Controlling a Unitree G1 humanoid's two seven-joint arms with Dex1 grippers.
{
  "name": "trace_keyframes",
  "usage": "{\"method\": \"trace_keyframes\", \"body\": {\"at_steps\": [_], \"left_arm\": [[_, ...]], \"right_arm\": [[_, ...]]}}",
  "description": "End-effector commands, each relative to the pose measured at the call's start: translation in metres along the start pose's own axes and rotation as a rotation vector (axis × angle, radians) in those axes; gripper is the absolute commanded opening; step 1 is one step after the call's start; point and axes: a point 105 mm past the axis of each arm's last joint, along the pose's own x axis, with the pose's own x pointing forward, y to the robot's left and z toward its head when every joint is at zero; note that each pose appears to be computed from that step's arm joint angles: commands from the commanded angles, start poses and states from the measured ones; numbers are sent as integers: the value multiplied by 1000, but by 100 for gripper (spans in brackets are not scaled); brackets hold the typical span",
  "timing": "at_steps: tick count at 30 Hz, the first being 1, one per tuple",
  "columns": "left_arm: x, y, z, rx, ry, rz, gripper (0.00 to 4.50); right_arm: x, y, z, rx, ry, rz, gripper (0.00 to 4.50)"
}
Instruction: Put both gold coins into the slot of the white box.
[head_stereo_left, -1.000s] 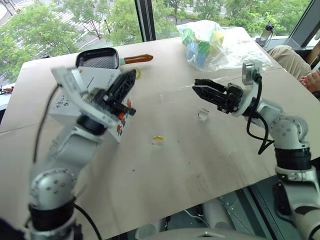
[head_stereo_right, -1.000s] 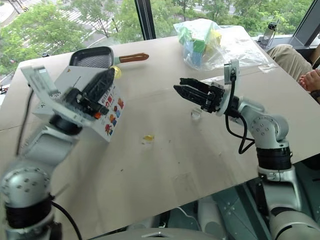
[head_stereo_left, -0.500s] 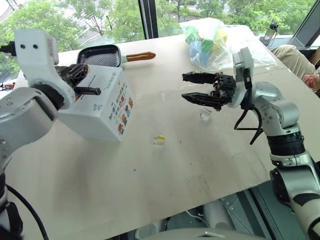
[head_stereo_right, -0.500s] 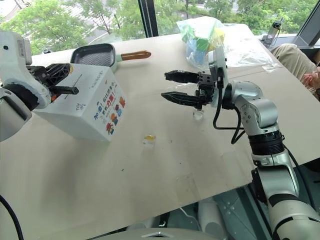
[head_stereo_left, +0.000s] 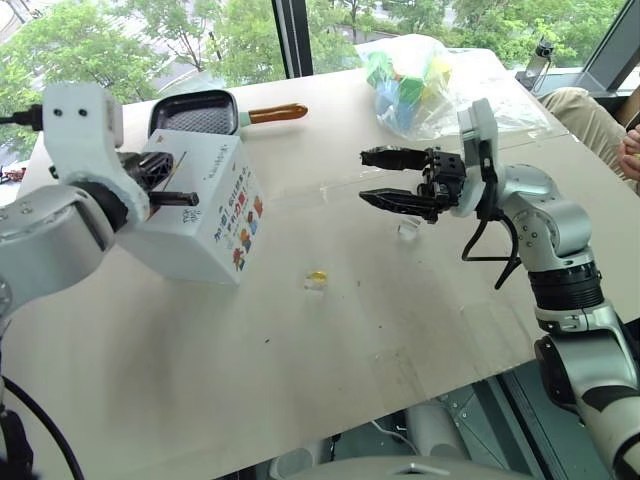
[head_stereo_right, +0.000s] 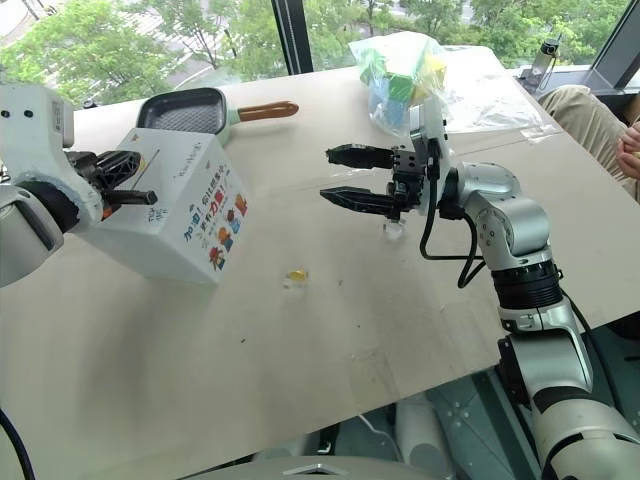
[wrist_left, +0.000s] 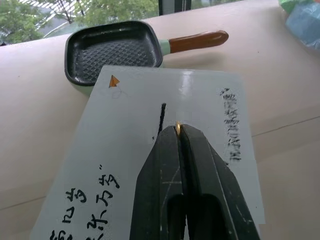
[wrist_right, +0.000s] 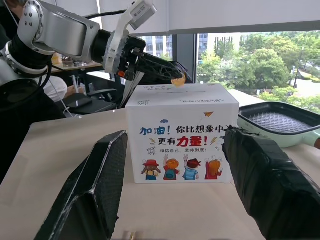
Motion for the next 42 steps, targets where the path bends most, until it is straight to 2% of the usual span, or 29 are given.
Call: {"method": "trace_keyframes", "body": {"at_steps": [1,15,19,20,21,22,23,25,27,28,31,33,36,38,41,42], "left_arm": [[-5,8,9,39,-24,39,0],[3,14,-16,12,41,27,0],[3,15,-10,10,-11,14,97],[3,15,-5,25,-39,18,158],[2,13,4,53,-96,15,173],[1,12,10,75,-137,12,221],[0,10,17,93,-184,0,250],[-7,-3,31,88,-290,-90,250],[-30,-34,37,28,-392,-335,250],[-43,-49,28,7,-385,-472,250],[-67,-71,-2,49,-307,-673,250],[-82,-79,-50,121,-123,-764,250],[-89,-68,-96,173,69,-754,250],[-92,-60,-109,198,68,-746,250],[-97,-52,-111,22,-38,-763,250],[-100,-50,-122,24,-19,-767,250]], "right_arm": [[-1,1,14,-55,-31,-1,330],[1,3,13,-49,-38,-2,330],[2,4,10,-39,-42,-3,333],[2,5,8,-31,-43,-5,333],[3,7,4,-16,-34,-11,333],[5,8,0,-6,-28,-16,333],[6,9,-5,3,-8,-24,333],[10,15,-23,7,50,-24,333],[17,23,-46,4,102,-19,333],[21,26,-54,9,112,-23,333],[27,30,-67,18,126,-38,333],[33,36,-87,13,169,-58,333],[38,37,-111,-6,242,-106,333],[41,34,-124,-3,268,-163,333],[45,31,-132,37,257,-231,333],[46,32,-135,43,261,-233,333]]}}
